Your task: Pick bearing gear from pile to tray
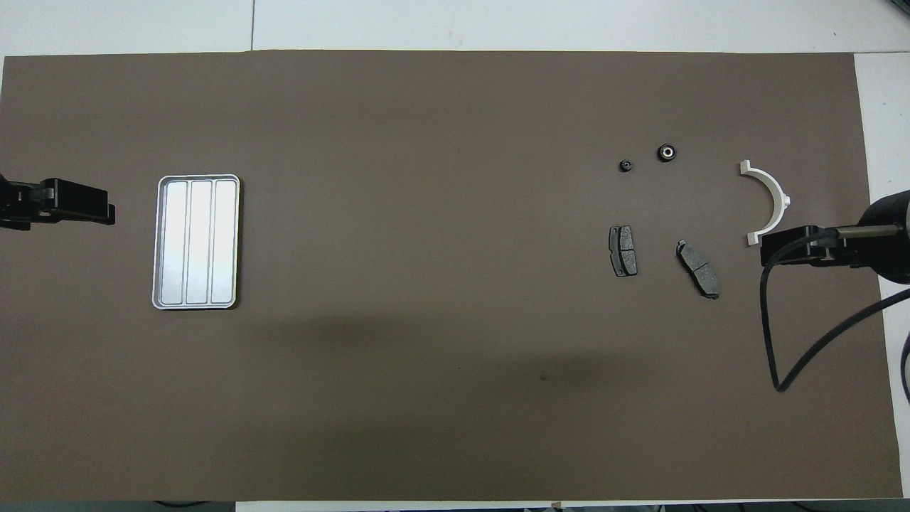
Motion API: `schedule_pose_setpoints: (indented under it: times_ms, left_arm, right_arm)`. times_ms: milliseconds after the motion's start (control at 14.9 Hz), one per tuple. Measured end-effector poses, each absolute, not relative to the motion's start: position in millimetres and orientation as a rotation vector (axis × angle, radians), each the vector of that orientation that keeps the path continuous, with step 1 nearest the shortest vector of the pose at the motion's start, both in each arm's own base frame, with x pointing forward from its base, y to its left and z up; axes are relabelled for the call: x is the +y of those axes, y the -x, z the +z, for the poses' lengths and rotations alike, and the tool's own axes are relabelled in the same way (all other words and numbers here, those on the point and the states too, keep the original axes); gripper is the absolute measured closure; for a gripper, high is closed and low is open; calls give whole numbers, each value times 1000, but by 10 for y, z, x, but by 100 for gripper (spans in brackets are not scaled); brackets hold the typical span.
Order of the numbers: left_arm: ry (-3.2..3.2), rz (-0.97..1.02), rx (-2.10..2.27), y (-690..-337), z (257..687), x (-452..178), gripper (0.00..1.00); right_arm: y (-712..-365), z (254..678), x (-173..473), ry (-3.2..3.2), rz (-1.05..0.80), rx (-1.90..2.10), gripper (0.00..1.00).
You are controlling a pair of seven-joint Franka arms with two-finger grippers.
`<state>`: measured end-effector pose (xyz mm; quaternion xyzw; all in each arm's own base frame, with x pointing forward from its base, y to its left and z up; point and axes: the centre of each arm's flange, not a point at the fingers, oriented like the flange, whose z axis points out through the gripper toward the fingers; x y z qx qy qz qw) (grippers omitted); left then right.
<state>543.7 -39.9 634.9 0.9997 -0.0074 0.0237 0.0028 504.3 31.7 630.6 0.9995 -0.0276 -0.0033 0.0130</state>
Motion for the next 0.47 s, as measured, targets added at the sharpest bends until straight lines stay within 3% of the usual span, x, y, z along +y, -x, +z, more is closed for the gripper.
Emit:
schedule_pose_setpoints:
  times_ms: [471]
  left_arm:
    - [-3135, 73, -26, -5436, 6347, -410, 0]
  right_arm:
    - [-5043, 6306, 327, -3114, -10, -83, 0]
